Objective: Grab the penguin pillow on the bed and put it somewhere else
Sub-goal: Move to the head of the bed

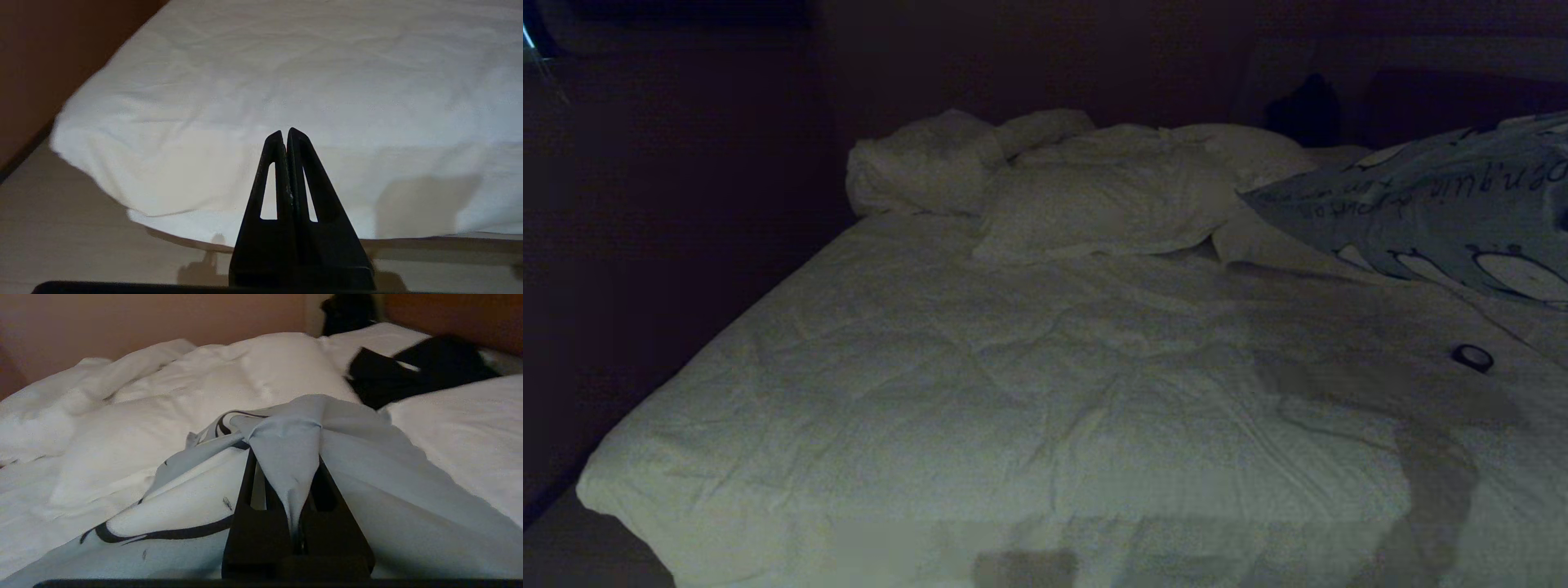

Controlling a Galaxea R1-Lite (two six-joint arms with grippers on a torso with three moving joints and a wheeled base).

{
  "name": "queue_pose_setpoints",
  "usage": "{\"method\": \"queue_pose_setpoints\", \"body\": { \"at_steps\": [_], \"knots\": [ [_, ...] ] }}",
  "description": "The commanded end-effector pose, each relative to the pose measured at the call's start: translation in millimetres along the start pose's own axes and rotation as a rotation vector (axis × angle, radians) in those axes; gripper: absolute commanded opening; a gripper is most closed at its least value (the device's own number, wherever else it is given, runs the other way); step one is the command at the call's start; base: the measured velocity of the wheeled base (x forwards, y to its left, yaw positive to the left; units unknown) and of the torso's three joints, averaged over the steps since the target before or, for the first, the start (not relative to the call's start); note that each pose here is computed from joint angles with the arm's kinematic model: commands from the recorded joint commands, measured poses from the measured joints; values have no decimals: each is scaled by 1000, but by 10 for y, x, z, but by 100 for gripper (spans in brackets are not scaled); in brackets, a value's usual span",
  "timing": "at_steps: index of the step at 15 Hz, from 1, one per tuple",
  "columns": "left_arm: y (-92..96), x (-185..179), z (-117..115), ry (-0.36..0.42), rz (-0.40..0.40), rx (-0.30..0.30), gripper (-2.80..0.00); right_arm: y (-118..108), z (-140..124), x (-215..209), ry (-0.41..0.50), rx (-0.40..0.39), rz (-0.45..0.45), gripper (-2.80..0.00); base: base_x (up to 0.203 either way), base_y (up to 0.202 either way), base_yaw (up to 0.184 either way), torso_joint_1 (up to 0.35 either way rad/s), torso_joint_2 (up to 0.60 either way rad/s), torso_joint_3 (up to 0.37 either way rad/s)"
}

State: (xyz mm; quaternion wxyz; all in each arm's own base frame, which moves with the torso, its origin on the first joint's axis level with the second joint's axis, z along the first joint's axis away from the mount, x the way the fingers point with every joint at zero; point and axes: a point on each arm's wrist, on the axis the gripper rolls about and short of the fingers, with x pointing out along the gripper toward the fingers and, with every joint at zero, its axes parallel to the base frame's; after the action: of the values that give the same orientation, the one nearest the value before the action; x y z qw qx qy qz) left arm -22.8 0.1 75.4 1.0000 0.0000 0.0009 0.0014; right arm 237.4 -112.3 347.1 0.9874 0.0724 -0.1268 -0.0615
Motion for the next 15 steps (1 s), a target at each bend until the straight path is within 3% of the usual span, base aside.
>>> {"method": "queue_pose_setpoints", "body": {
  "at_steps": [1, 3, 15],
  "knots": [
    [0, 1, -5, 1, 0, -2, -280, -118, -4, 30, 10, 24, 9, -280, 0, -197, -1, 2, -2, 3],
    [0, 1, -5, 1, 0, -2, -280, -205, -26, 64, 21, 41, 6, -280, 0, -199, 4, 0, 3, 1],
    [0, 1, -5, 1, 0, -2, -280, -217, -5, 58, 22, 60, 24, -280, 0, -194, 0, 2, 2, 2]
  ]
}}
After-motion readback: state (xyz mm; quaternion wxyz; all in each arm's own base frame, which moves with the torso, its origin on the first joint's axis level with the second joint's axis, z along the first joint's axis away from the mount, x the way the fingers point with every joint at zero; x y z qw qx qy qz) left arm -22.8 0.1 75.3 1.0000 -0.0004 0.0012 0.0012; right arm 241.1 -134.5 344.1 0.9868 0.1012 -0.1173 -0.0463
